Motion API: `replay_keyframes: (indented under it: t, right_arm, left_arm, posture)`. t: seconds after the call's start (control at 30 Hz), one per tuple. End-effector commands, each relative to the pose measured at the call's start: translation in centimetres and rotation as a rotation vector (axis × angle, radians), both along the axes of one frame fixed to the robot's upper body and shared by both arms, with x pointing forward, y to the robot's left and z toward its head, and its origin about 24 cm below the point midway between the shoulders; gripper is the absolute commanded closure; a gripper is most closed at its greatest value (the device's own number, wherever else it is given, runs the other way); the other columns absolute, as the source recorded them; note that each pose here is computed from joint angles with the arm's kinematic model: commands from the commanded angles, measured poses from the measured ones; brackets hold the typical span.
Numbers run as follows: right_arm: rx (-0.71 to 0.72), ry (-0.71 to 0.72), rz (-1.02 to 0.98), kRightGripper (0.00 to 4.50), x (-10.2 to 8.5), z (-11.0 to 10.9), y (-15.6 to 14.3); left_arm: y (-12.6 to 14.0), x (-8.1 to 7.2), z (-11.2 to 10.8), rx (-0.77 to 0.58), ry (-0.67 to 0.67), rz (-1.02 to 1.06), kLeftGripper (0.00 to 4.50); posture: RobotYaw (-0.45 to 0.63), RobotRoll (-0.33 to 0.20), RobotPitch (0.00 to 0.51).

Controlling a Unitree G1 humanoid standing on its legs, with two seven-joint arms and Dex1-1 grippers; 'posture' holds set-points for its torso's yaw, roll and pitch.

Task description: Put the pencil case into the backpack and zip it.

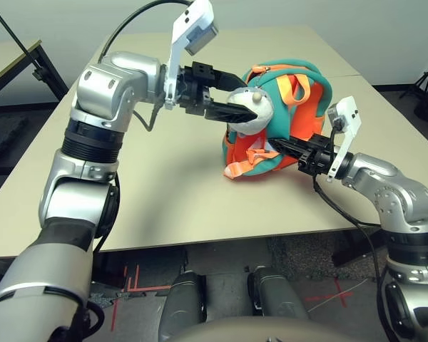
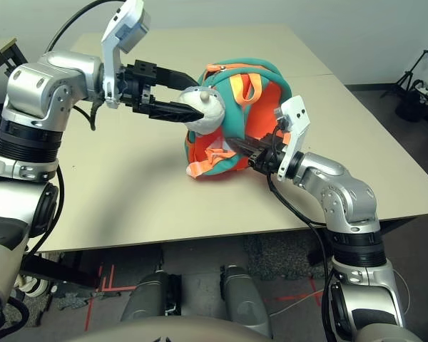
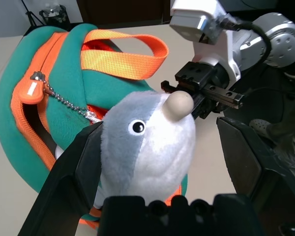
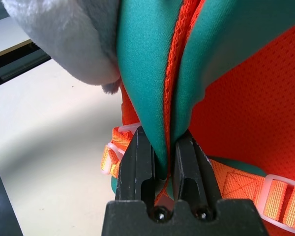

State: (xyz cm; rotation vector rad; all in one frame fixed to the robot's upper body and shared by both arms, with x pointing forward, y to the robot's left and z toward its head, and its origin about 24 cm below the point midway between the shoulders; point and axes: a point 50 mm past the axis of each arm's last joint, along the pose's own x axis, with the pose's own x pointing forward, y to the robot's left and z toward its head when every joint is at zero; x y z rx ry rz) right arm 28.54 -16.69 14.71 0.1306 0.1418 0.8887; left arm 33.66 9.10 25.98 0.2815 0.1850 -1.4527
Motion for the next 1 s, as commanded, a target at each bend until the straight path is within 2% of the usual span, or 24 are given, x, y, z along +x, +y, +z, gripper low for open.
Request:
replay_keyframes:
  t: [0.03,0.2,0.33,0.47,0.53,0.6,0.7,1.0]
  right_arm:
    - [0.010,0.013,0.061,4.30,-0.3,-0.4,1.1]
    - [0.014,0.012,0.054,4.30,-0.5,-0.4,1.1]
    - [0.015,0.012,0.051,4.30,-0.5,-0.5,1.1]
    - [0.016,0.013,0.052,4.30,-0.5,-0.5,1.2]
    - [0.016,0.014,0.056,4.30,-0.4,-0.5,1.2]
    - [0.017,0.015,0.058,4.30,-0.4,-0.6,1.3]
    - [0.017,0.016,0.062,4.30,-0.3,-0.6,1.4]
    - [0.015,0.015,0.075,4.30,0.0,-0.5,1.6]
  left_arm:
    - [-0.4,0.7,-1.3,0.021,0.019,0.026,0.00]
    - [-0.6,0.9,-1.8,0.015,0.033,0.017,0.00]
    - [-0.4,1.0,-1.6,0.004,0.034,0.018,1.27]
    - [0.1,0.9,-1.5,0.007,0.035,0.023,2.88]
    - [0.4,0.8,-1.4,0.007,0.039,0.023,3.50]
    - [0.6,0.7,-1.4,0.005,0.043,0.026,3.94]
    - [1.2,0.5,-1.2,0.002,0.044,0.032,4.03]
    - [4.3,0.1,1.3,-0.072,0.023,0.096,4.03]
  posture:
    - [-0.15,0.000,0.008]
    - [-0.16,0.000,0.007]
    - [-0.16,0.000,0.006]
    - [-0.15,0.000,0.006]
    - [-0.15,0.000,0.007]
    - [-0.15,0.000,0.007]
    - [-0.14,0.000,0.008]
    - [-0.12,0.000,0.004]
